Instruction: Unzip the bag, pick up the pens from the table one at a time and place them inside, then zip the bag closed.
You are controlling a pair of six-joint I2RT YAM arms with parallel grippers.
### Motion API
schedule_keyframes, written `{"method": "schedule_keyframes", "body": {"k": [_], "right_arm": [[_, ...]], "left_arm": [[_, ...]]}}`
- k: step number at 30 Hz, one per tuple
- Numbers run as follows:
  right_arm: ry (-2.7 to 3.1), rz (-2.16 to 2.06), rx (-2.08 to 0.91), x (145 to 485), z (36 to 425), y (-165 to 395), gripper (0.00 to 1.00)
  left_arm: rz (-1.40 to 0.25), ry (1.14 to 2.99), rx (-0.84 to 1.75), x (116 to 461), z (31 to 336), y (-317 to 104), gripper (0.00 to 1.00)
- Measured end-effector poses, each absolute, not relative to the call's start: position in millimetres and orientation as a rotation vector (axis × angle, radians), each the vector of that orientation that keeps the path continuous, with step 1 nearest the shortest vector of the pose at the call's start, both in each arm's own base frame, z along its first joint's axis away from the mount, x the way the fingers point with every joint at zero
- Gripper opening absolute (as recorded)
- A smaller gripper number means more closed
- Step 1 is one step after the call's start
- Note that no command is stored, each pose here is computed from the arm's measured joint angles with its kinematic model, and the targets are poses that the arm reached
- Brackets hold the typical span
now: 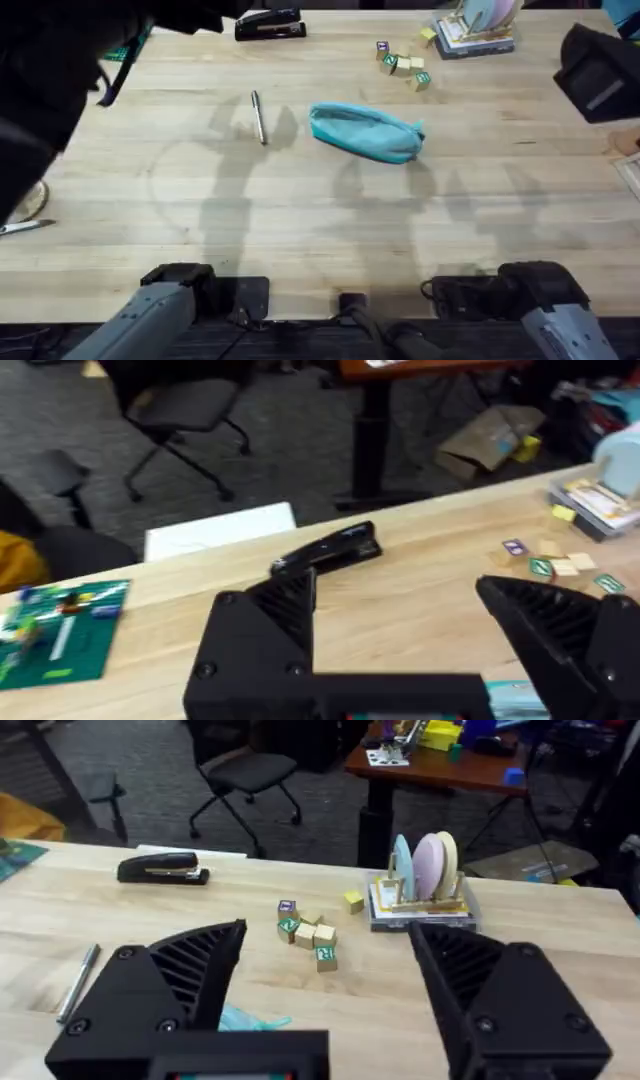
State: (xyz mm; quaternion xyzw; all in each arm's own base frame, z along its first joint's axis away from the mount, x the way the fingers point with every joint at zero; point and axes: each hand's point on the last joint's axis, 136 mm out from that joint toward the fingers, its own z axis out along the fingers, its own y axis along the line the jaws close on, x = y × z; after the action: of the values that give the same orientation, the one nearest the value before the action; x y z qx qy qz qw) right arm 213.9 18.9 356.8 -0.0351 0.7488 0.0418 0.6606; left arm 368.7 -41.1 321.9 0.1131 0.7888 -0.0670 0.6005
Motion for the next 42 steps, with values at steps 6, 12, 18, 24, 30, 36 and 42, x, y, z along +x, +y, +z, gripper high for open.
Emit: {"method": "schedule_keyframes", "body": {"k": [6,12,18,24,30,36,42], "right_arm": [[1.693,0.107,-0.09,213.7,356.9,21.3,0.998],[1.693,0.112,-0.094,213.5,356.9,22.3,0.998],[1.693,0.113,-0.096,213.5,356.9,22.6,0.998],[1.693,0.113,-0.096,213.5,356.9,22.6,0.998],[1.693,0.113,-0.096,213.5,356.9,22.6,0.998],[1.693,0.113,-0.096,213.5,356.9,22.6,0.998],[1.693,0.113,-0.096,213.5,356.9,22.6,0.998]], "left_arm": [[-0.248,1.876,0.38,386.2,299.7,-60.9,0.994],[-0.341,1.883,0.738,385.1,255.8,-114.4,0.994],[-0.338,1.818,0.982,379.8,234.2,-147.9,0.993],[-0.271,1.745,1.172,382.3,213.4,-159.1,0.994],[-0.225,1.697,1.241,382.9,211.2,-159.0,0.994],[-0.207,1.656,1.334,375.9,205.4,-160.5,0.994],[-0.225,1.566,1.54,351.5,188.3,-165.1,0.993]]}}
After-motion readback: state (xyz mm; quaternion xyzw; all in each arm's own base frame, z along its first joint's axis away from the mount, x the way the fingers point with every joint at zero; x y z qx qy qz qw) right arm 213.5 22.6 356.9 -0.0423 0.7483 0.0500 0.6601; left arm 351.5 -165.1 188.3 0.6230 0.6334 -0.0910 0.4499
